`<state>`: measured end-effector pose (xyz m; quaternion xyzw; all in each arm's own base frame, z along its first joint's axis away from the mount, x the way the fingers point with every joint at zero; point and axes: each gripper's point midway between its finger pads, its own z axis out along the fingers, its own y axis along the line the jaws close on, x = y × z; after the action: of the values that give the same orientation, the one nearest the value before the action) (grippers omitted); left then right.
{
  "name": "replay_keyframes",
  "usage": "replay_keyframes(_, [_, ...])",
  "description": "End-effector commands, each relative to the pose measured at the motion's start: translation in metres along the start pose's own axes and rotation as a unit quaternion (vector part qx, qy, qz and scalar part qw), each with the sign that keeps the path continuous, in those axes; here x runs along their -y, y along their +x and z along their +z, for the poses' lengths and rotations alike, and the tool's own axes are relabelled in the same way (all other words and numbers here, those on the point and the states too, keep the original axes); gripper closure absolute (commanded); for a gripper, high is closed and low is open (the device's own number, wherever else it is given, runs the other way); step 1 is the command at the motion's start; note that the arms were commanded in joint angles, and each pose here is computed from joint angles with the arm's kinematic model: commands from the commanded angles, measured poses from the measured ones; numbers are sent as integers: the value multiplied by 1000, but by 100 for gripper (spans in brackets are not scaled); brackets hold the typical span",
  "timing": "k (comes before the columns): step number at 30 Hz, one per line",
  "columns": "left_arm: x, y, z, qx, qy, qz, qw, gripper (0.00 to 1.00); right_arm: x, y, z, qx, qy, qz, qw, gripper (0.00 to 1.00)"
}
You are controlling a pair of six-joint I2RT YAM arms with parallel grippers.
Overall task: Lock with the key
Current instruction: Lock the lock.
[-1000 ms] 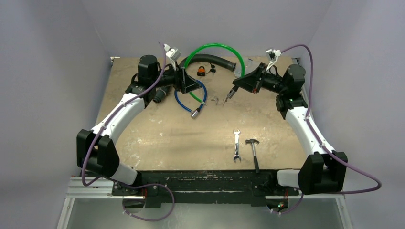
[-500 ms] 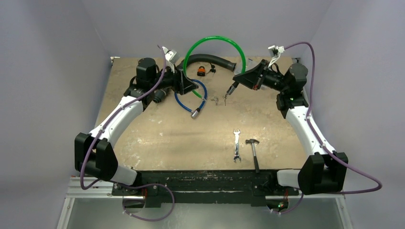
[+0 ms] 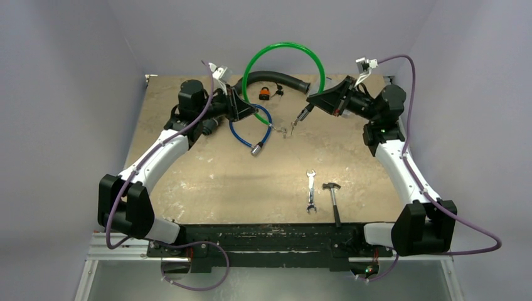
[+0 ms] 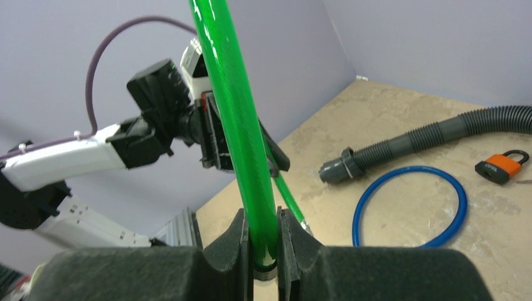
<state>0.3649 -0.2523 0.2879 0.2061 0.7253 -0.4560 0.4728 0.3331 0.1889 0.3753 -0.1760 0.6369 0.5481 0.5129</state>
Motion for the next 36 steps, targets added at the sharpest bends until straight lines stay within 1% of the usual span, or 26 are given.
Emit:
replay_keyframes(1, [43,-51,-13,97,66,-11,993,100,1,-19,1,63,11,-5,998,100])
replay_keyframes(4, [56,-69,-16,132,93,-28,986,100,10,-15,2,92,14,31,995,100])
replay_keyframes(6, [61,-78,-16,151,108,-40,982,100,8,-9,4,100,-4,58,993,100])
replay_keyframes(11, [76,-95,-22,180,137,-49,973,100,9,6,10,100,-29,70,992,100])
replay_keyframes(15, [86,-91,-21,170,151,-48,973,100,3,16,12,96,-62,78,990,100])
replay_keyframes(19, [95,-80,-19,151,162,-47,974,100,0,18,13,94,-67,71,991,100])
replay_keyframes(25, [105,-75,-18,138,177,-47,973,100,-3,23,16,83,-68,65,992,100])
replay_keyframes(36, [98,-70,-14,130,159,-45,978,100,-7,26,18,74,-72,58,993,100])
